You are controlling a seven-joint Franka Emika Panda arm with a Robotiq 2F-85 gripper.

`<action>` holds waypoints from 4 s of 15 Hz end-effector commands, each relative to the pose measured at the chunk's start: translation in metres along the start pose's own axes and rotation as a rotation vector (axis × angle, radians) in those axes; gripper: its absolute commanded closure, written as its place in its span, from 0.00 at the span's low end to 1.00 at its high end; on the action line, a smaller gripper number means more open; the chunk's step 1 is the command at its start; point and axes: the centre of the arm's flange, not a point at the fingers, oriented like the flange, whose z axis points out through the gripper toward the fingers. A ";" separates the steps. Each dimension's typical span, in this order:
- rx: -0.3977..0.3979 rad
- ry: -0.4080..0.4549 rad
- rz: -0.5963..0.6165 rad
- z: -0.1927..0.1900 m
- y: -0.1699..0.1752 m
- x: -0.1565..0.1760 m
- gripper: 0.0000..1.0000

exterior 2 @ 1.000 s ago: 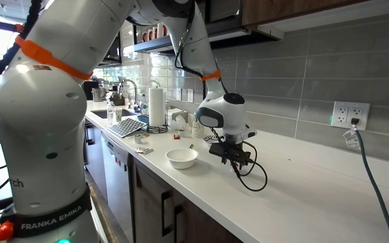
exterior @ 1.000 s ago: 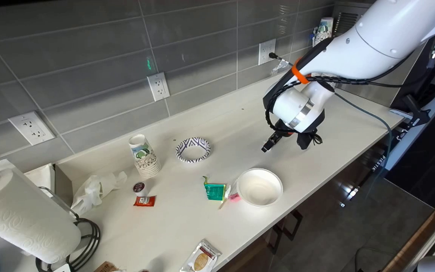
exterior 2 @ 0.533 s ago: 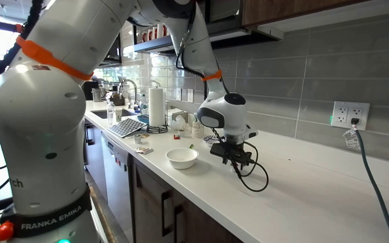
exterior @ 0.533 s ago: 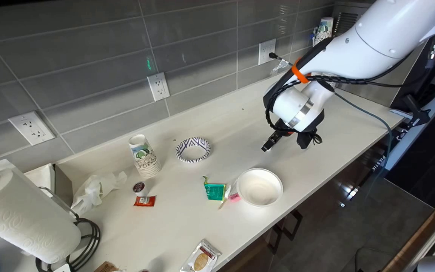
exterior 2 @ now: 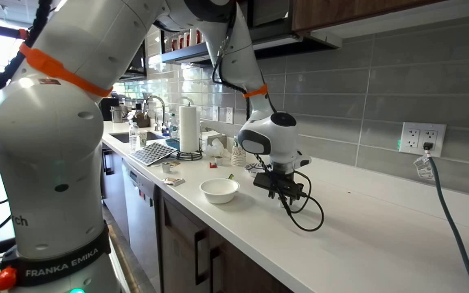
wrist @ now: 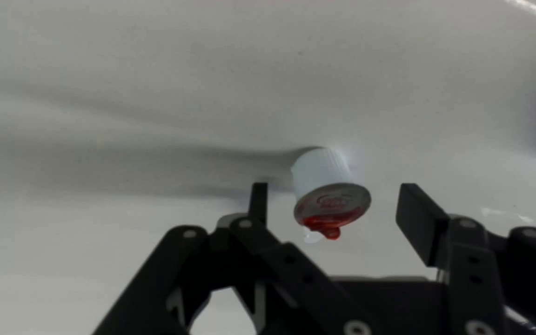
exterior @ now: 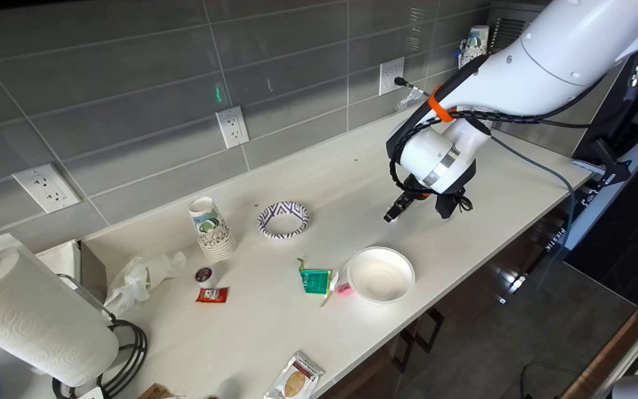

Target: Pour the contents in the coffee pod on the right into the white bowl.

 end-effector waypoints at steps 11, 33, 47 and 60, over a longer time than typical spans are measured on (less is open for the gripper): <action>-0.023 0.008 0.004 0.007 -0.001 -0.006 0.49; -0.022 -0.011 -0.034 -0.004 -0.015 -0.001 0.66; -0.020 -0.031 -0.091 -0.016 -0.033 0.001 0.74; -0.035 -0.152 -0.288 -0.048 -0.059 -0.006 0.82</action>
